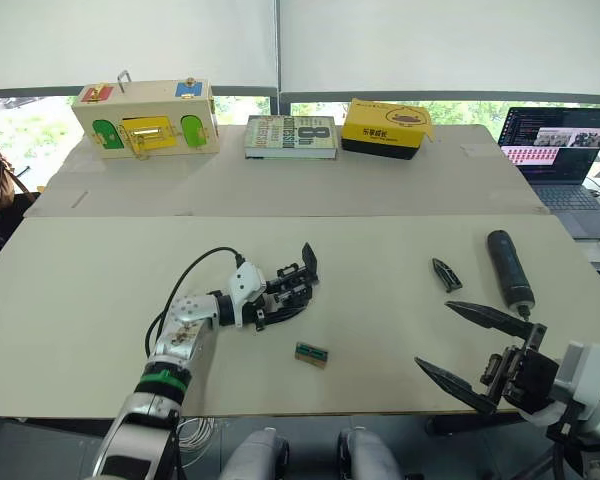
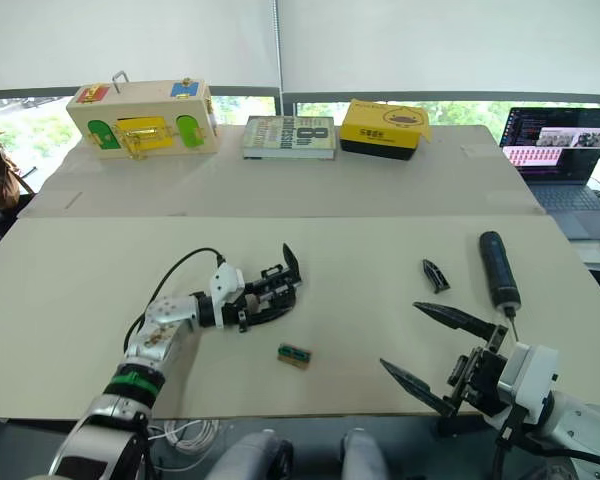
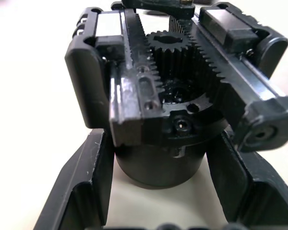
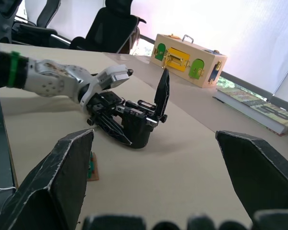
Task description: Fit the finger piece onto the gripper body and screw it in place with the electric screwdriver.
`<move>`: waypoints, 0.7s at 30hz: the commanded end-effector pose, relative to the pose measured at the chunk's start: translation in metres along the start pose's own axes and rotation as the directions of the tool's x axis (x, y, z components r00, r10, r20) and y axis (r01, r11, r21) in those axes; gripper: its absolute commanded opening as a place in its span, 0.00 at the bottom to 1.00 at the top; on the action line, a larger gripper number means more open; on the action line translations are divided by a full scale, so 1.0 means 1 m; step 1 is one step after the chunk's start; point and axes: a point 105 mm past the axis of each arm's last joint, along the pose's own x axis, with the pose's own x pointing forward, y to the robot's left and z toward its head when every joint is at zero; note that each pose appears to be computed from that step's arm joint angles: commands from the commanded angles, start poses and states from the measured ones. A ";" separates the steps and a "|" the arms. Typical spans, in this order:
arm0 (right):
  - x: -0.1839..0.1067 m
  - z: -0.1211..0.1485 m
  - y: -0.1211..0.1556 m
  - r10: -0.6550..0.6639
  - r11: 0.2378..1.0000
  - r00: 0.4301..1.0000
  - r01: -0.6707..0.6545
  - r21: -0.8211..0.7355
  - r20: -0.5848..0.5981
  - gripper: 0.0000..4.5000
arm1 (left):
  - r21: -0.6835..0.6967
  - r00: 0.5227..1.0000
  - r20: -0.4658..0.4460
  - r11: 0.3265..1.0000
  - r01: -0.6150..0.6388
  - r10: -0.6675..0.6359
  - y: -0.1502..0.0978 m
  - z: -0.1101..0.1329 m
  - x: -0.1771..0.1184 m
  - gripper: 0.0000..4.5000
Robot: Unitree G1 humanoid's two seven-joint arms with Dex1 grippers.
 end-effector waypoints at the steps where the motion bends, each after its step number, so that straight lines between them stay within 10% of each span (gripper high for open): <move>1: 0.002 0.008 -0.001 0.008 0.999 1.000 -0.006 -0.038 0.027 1.00 | -0.010 0.994 0.048 0.995 -0.095 0.095 -0.006 0.021 0.000 0.51; 19: 0.001 0.006 0.002 0.041 0.999 0.999 -0.040 -0.015 0.031 1.00 | -0.019 0.974 -0.079 0.977 -0.214 0.212 -0.039 -0.003 0.008 0.51; 21: 0.002 0.006 0.002 0.042 0.999 0.999 -0.042 -0.016 0.032 1.00 | -0.029 0.974 -0.084 0.977 -0.212 0.209 -0.039 -0.004 0.006 0.74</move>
